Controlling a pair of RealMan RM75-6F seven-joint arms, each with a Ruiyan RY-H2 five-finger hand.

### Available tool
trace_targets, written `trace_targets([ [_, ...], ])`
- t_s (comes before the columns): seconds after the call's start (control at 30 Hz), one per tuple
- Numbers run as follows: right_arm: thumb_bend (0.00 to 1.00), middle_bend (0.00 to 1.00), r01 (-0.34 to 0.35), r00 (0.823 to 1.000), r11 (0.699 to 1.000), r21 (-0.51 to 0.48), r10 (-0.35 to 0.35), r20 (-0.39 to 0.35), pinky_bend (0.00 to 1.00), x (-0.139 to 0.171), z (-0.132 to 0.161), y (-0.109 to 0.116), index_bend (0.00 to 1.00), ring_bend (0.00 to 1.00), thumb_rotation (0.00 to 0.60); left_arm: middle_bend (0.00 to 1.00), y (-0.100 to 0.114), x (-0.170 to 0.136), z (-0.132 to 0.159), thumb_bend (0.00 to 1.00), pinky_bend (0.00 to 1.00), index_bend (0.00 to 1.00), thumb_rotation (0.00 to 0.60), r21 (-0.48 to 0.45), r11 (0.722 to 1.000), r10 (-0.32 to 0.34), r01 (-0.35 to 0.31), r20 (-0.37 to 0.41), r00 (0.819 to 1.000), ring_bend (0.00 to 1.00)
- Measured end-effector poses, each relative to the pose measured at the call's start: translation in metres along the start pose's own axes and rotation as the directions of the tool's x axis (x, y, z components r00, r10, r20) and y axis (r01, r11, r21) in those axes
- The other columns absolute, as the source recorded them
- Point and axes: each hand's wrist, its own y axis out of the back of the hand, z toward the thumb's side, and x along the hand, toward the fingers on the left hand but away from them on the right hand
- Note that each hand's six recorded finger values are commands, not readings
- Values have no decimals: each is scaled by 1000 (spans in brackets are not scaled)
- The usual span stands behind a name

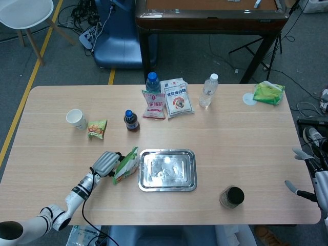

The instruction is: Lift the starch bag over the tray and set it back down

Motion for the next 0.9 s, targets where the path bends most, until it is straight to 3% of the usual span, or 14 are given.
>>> trace_targets([
  [0.13, 136, 344, 1, 1000, 1000, -2, -1, 1, 127, 1, -1, 0, 193, 99, 600, 82, 2, -4, 0, 319, 360, 21, 600, -1, 1000, -4, 4, -1, 1000, 126],
  [0.2, 136, 344, 1, 1000, 1000, -3, -1, 2, 127, 1, -1, -1, 193, 99, 600, 14, 3, -6, 1, 302, 283, 0, 600, -2, 1000, -6, 6, -5, 1000, 52],
  [0.37, 136, 344, 3, 1000, 1000, -3, -3, 0, 127, 1, -1, 0, 193, 98, 600, 0, 6, -12, -1, 260, 146, 0, 600, 4, 1000, 9, -9, -31, 999, 0],
  [0.9, 136, 346, 9, 1000, 1000, -9, -9, -7, 127, 2, -1, 1, 193, 98, 600, 0, 16, -41, -15, 246, 99, 0, 600, 6, 999, 50, -50, -143, 989, 0],
])
